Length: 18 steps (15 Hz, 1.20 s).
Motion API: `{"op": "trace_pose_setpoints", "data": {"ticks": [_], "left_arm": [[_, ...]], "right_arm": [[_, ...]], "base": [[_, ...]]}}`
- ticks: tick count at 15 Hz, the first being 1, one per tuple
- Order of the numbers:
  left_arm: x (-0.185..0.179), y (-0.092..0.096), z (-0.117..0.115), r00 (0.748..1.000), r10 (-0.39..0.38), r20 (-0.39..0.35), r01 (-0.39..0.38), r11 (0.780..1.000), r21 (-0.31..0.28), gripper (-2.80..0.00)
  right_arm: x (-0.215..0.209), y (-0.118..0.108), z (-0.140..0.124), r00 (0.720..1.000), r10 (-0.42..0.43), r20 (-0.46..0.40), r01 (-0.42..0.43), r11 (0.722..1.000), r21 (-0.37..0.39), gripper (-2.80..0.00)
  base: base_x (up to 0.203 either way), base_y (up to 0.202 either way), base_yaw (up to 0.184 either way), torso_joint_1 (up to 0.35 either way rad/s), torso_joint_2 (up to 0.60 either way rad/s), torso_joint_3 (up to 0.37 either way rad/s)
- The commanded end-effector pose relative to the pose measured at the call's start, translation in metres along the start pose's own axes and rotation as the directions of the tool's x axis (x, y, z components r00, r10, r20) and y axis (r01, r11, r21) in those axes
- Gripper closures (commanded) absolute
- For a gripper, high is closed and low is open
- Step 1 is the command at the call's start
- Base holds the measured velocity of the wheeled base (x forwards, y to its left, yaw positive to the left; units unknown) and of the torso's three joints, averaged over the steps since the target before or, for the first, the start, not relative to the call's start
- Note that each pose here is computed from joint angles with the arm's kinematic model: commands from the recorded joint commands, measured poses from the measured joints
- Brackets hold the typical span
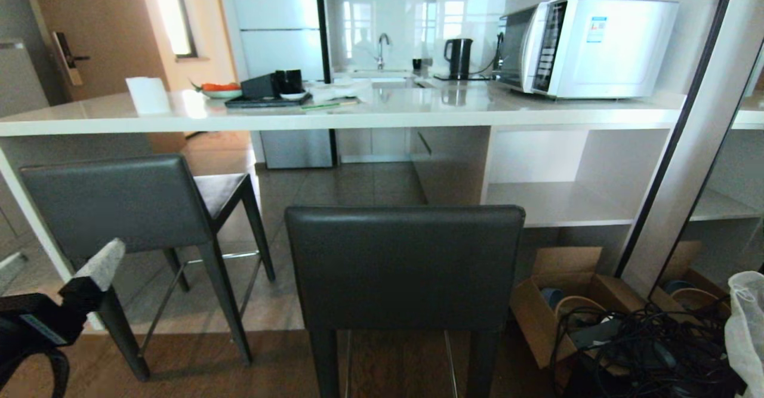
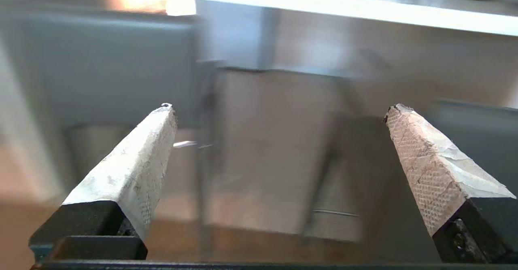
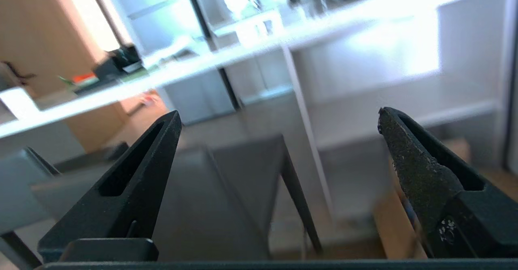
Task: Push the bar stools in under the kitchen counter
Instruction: Pull the gray chair out from under the dining table
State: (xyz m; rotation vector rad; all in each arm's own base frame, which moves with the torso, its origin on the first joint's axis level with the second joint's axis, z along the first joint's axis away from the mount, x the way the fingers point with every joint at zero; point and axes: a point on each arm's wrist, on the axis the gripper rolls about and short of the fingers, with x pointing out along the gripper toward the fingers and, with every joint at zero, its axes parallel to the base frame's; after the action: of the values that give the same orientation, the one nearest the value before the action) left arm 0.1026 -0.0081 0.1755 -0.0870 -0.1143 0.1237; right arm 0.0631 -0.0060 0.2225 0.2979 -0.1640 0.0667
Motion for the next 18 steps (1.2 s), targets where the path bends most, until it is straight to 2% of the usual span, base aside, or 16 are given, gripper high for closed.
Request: {"op": "trace_pose_setpoints", "data": {"ticks": [1,2,3,4,6,8,9,10,11,14,16,18], "left_arm": [[-0.025,0.01,0.016,0.994,0.059,0.091,-0.059,0.998,-0.004,-2.8],[-0.032,0.012,0.02,0.99,0.067,0.121,-0.069,0.998,0.01,-2.8],[-0.04,0.013,0.023,0.987,0.049,0.154,-0.054,0.998,0.025,-2.8],[-0.046,0.014,0.026,0.984,0.023,0.178,-0.029,0.999,0.033,-2.8],[-0.06,0.016,0.026,0.982,0.003,0.19,-0.01,0.999,0.039,-2.8],[-0.082,0.02,0.026,0.979,-0.016,0.202,0.009,0.999,0.04,-2.8],[-0.095,0.022,0.025,0.981,-0.038,0.192,0.03,0.999,0.044,-2.8],[-0.107,0.024,0.022,0.988,-0.062,0.145,0.055,0.997,0.053,-2.8],[-0.117,0.025,0.021,0.988,-0.081,0.128,0.075,0.996,0.057,-2.8],[-0.132,0.022,0.026,0.981,-0.136,0.135,0.126,0.989,0.083,-2.8],[-0.129,0.023,0.001,0.984,-0.16,0.073,0.152,0.983,0.098,-2.8],[-0.135,0.026,-0.032,0.983,-0.179,0.05,0.171,0.976,0.135,-2.8]], "right_arm": [[-0.029,0.008,0.004,0.998,0.02,0.051,-0.019,1.0,-0.011,-2.8],[-0.037,0.011,0.006,0.995,0.064,0.071,-0.063,0.998,-0.019,-2.8],[-0.049,0.017,0.008,0.981,0.175,0.079,-0.173,0.984,-0.03,-2.8],[-0.058,0.021,0.01,0.967,0.248,0.064,-0.247,0.969,-0.029,-2.8],[-0.078,0.027,0.012,0.949,0.315,-0.003,-0.315,0.949,0.0,-2.8],[-0.102,0.034,0.021,0.899,0.438,-0.021,-0.438,0.899,0.002,-2.8],[-0.107,0.037,0.028,0.881,0.473,-0.023,-0.473,0.881,0.003,-2.8],[-0.11,0.039,0.035,0.866,0.5,-0.02,-0.5,0.866,0.003,-2.8],[-0.112,0.04,0.041,0.851,0.526,-0.016,-0.526,0.851,0.002,-2.8],[-0.119,0.04,0.043,0.832,0.553,-0.046,-0.553,0.833,0.012,-2.8],[-0.128,0.037,0.031,0.833,0.551,-0.053,-0.553,0.833,-0.01,-2.8],[-0.142,0.027,0.002,0.855,0.512,-0.082,-0.518,0.852,-0.082,-2.8]], "base": [[0.0,0.0,0.0,0.0,0.0,0.0],[0.0,0.0,0.0,0.0,0.0,0.0],[0.0,0.0,0.0,0.0,0.0,0.0],[0.0,0.0,0.0,0.0,0.0,0.0],[0.0,0.0,0.0,0.0,0.0,0.0],[0.0,0.0,0.0,0.0,0.0,0.0],[0.0,0.0,0.0,0.0,0.0,0.0],[0.0,0.0,0.0,0.0,0.0,0.0],[0.0,0.0,0.0,0.0,0.0,0.0],[0.0,0.0,0.0,0.0,0.0,0.0],[0.0,0.0,0.0,0.0,0.0,0.0],[0.0,0.0,0.0,0.0,0.0,0.0]]}}
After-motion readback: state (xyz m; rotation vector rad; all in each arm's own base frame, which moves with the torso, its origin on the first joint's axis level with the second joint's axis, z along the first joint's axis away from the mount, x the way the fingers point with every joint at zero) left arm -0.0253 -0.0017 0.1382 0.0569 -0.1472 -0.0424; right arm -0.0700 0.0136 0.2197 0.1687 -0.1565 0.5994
